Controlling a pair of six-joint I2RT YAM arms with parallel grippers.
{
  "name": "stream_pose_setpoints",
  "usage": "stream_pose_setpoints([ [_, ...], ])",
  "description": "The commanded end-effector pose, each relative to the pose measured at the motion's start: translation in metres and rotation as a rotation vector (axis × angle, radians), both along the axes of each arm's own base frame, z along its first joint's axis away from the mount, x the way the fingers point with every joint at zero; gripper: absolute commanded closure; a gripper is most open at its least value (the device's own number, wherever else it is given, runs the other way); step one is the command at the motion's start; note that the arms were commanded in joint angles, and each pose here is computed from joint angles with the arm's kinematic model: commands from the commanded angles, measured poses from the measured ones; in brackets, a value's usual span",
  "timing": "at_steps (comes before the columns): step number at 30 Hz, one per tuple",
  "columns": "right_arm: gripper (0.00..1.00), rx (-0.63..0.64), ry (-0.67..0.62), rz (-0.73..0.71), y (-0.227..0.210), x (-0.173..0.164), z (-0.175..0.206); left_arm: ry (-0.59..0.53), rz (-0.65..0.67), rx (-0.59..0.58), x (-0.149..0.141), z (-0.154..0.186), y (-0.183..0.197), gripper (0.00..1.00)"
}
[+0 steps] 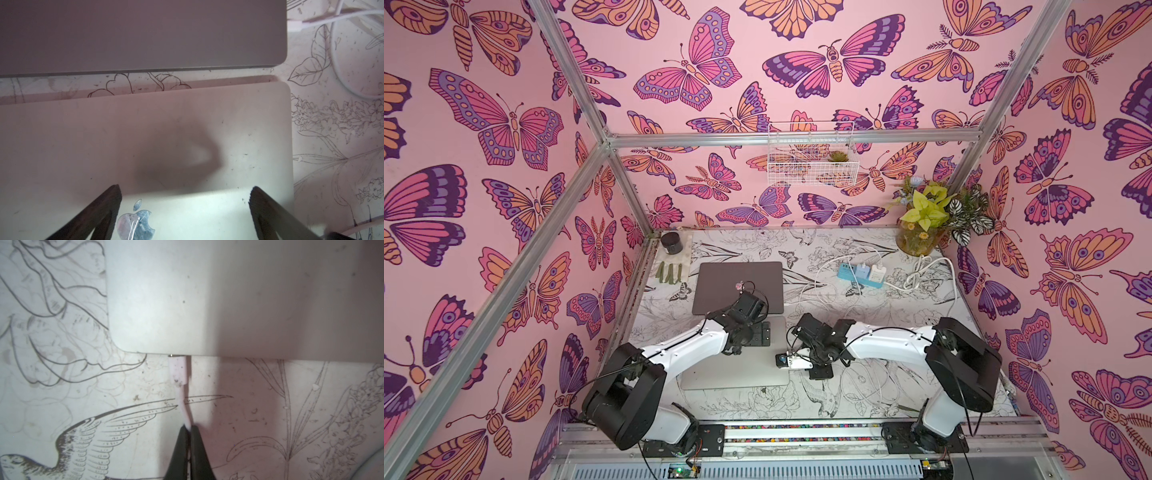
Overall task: Unplug the laptop charger
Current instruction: Remove the charging cable from the laptop.
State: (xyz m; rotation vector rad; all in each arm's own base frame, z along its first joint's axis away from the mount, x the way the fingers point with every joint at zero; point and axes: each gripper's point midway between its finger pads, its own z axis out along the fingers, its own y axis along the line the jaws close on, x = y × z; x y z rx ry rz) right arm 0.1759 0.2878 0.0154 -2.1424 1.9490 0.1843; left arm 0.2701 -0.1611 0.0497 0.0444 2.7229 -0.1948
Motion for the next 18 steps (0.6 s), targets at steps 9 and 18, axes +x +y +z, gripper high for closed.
stream_pose_setpoints([
  [9, 1.00, -0.236, -0.019, -0.033, -0.049, 0.001, -0.016, -0.004, 0.030, 0.026, -0.003, -0.014, 0.019, 0.00],
  [18, 1.00, -0.154, 0.010, -0.074, -0.046, -0.010, 0.001, 0.017, 0.072, 0.030, -0.008, -0.027, 0.028, 0.00],
])
